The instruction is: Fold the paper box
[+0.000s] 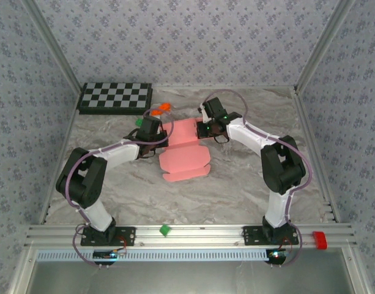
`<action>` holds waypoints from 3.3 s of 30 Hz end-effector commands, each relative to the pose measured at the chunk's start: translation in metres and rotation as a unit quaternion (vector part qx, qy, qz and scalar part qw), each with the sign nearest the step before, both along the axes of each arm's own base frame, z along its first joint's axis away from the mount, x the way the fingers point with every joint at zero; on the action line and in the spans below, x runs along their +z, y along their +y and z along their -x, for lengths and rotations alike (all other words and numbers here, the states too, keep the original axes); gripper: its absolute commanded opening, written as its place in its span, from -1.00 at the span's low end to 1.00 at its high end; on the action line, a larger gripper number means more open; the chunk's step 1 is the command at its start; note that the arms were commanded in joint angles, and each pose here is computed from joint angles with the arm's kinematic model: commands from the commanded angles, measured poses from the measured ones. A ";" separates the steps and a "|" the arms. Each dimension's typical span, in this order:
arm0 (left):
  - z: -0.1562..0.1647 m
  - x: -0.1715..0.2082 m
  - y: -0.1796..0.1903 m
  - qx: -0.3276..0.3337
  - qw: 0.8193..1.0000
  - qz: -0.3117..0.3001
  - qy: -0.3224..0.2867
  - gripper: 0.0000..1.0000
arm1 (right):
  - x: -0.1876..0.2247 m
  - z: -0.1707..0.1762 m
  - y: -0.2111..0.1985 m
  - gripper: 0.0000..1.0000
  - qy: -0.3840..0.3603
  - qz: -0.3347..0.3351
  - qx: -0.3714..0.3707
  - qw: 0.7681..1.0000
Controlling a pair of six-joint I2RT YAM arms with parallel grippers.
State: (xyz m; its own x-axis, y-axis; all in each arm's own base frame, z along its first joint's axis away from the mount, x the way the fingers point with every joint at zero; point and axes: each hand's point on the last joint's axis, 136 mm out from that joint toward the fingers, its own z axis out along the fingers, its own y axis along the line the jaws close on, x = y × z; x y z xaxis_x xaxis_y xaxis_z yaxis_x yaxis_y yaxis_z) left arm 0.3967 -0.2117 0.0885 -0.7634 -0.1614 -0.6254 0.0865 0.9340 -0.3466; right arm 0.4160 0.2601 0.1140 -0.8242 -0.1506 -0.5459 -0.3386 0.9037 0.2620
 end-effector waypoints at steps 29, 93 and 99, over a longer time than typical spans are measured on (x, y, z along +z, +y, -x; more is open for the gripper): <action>-0.009 0.028 -0.009 -0.011 0.999 0.013 -0.046 -0.89 | 0.057 0.013 0.003 -0.53 -0.071 0.002 0.016 0.997; -0.013 0.049 -0.027 -0.070 0.992 0.024 -0.098 -0.92 | 0.039 0.020 -0.028 -0.37 -0.089 -0.122 0.172 0.973; -0.013 0.047 -0.027 -0.069 0.993 0.024 -0.094 -0.91 | 0.044 0.027 -0.023 -0.40 -0.093 -0.129 0.192 0.969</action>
